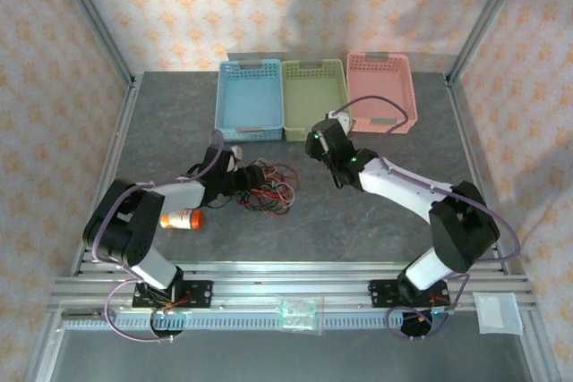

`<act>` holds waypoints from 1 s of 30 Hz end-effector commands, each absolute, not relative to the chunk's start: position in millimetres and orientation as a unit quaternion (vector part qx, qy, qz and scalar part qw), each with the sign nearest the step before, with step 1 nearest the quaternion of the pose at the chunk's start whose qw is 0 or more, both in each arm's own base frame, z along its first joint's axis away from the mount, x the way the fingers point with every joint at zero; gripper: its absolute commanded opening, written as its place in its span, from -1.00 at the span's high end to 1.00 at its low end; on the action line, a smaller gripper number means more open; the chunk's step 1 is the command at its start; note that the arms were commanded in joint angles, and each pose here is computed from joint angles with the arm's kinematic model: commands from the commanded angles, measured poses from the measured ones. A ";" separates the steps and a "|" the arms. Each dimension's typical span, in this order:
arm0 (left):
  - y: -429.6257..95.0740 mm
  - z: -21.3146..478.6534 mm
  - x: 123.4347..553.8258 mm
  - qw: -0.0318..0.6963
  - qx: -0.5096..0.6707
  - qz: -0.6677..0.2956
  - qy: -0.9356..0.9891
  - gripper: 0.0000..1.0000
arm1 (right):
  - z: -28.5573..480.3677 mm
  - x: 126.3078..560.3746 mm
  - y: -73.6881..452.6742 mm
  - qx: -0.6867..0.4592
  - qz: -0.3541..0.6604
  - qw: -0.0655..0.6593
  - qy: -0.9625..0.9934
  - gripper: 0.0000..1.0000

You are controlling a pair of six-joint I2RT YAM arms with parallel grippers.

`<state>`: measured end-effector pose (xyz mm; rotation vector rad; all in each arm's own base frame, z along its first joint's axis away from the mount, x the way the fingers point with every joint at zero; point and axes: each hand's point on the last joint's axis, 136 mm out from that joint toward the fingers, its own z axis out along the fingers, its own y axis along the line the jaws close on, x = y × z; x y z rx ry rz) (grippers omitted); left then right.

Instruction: Untangle the cables

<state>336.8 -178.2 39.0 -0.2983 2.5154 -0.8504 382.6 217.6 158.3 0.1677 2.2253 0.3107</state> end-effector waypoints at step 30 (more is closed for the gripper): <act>-132.5 117.2 361.9 0.367 -0.150 -0.291 0.871 -0.33 | 80.2 482.1 267.6 0.095 0.085 0.384 0.915 0.07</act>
